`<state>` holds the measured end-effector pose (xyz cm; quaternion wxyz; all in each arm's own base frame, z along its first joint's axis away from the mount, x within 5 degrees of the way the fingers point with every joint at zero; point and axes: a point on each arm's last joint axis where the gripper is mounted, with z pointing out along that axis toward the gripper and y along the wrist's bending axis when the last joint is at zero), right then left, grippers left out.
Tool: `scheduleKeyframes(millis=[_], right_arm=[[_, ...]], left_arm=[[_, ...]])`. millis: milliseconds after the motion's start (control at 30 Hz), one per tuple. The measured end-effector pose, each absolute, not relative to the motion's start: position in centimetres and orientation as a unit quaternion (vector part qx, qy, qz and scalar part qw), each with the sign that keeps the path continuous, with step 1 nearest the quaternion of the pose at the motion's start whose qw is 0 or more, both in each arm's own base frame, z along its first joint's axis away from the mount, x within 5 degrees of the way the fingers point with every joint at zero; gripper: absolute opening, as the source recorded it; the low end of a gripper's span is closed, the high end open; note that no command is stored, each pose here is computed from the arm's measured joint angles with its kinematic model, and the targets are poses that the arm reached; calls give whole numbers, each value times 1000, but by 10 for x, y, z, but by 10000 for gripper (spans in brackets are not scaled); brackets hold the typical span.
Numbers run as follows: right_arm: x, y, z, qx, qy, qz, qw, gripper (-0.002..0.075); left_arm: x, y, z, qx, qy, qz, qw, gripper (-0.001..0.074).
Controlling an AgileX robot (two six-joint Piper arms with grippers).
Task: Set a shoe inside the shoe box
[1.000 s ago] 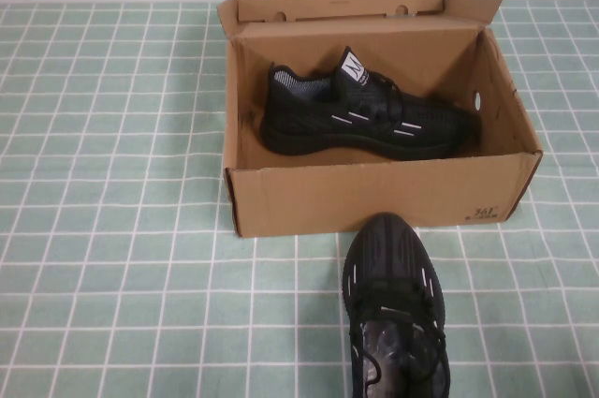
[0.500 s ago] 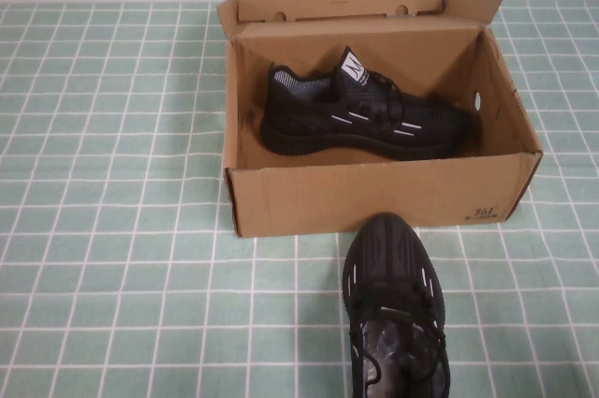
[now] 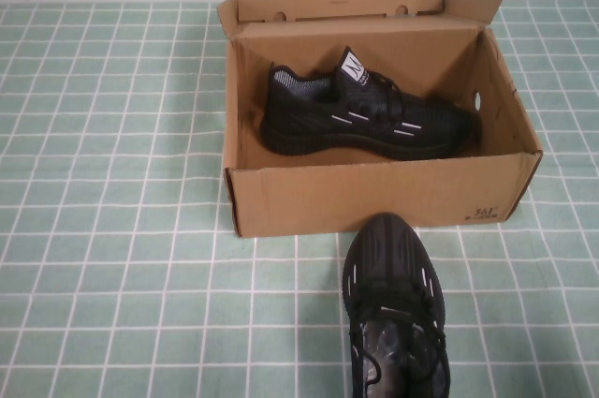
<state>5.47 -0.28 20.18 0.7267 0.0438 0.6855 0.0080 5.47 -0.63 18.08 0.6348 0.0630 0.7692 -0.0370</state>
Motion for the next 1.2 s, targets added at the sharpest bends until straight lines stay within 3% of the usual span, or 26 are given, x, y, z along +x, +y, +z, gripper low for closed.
scheduleKeyframes(millis=[200, 367, 667, 767, 833, 1000, 1200], right_arm=[[54, -3, 205, 26, 672, -12, 740, -7], [54, -3, 205, -36, 672, -81, 735, -7], [54, -3, 210, -16, 657, -58, 752, -7], [52, -4, 220, 110, 600, 86, 787, -7], [49, -7, 228, 161, 551, 142, 807, -7], [38, -13, 248, 164, 438, 145, 872, -7], [15, -16, 274, 150, 276, 154, 937, -7]], left_arm=[[56, -9, 196, 45, 714, -72, 695, -4], [56, -9, 198, 45, 706, -74, 703, -4], [56, -9, 199, 46, 703, -74, 705, -4], [56, -9, 199, 46, 702, -75, 707, -4], [56, -9, 200, 46, 700, -75, 709, -4], [53, -12, 217, 50, 626, -96, 772, -4], [36, -14, 253, 46, 443, -155, 882, -4]])
